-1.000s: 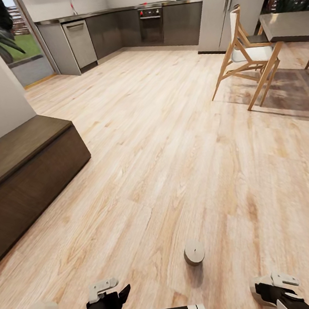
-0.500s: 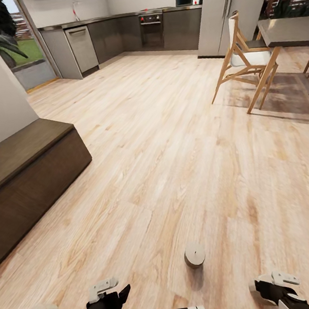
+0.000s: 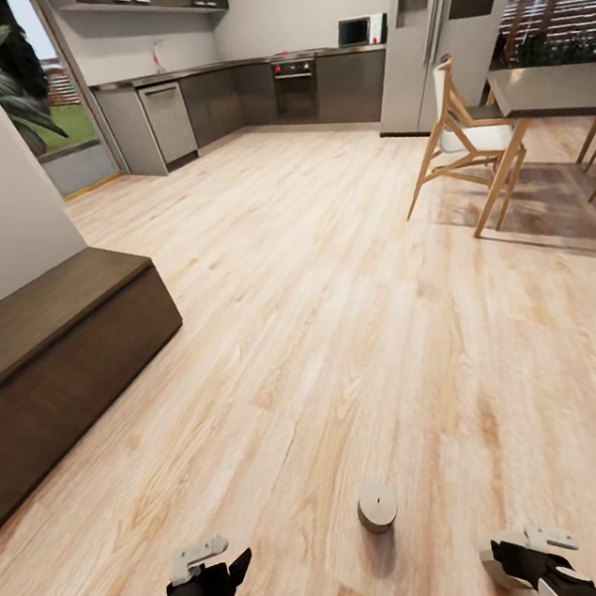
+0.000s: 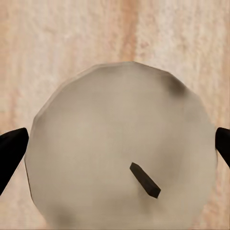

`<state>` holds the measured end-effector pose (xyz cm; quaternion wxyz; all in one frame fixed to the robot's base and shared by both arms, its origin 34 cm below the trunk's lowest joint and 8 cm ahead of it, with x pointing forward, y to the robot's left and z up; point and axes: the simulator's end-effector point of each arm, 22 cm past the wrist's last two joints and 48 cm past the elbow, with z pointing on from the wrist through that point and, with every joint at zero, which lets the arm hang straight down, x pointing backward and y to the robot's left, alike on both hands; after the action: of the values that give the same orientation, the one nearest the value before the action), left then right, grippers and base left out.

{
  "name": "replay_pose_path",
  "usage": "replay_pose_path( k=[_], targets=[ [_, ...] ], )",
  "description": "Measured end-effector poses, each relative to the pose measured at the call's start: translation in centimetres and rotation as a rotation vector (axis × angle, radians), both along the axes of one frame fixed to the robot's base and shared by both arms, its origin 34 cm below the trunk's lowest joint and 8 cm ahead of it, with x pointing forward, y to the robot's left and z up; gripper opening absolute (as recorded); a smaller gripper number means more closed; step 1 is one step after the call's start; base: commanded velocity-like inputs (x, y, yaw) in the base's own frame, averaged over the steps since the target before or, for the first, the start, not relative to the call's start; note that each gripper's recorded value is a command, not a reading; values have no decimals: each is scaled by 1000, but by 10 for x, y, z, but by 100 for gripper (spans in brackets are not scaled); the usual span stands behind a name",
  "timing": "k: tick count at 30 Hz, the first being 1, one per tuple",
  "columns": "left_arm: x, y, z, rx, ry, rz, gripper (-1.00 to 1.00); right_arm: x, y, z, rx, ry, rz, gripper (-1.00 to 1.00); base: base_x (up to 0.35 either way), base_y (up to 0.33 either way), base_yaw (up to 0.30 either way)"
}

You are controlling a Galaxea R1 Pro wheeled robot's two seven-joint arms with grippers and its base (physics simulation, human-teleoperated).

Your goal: Place each of the two pumpkins and all three candles from the living room inside a cabinet in the living room (use any cabinet), then make sure every cabinet is closed, and position the cauldron so it is next to a table in the living room.

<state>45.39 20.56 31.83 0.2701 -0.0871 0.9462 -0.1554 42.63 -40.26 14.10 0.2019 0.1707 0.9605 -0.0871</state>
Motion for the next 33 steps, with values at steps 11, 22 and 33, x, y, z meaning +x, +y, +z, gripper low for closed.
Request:
replay_pose_path(
  k=[11, 22, 33],
  targets=[
    [7, 0, 17, 4, -42, 0, 100, 15, -3, 17, -3, -45, -11, -100, 0, 0, 0],
    [16, 5, 33, 31, -84, 4, 100, 24, -21, 37, 0, -104, -108, -100, 0, 0, -10],
    [43, 21, 57, 137, -135, -23, 100, 44, -42, 66, -25, -175, -125, -100, 0, 0, -230]
  ],
)
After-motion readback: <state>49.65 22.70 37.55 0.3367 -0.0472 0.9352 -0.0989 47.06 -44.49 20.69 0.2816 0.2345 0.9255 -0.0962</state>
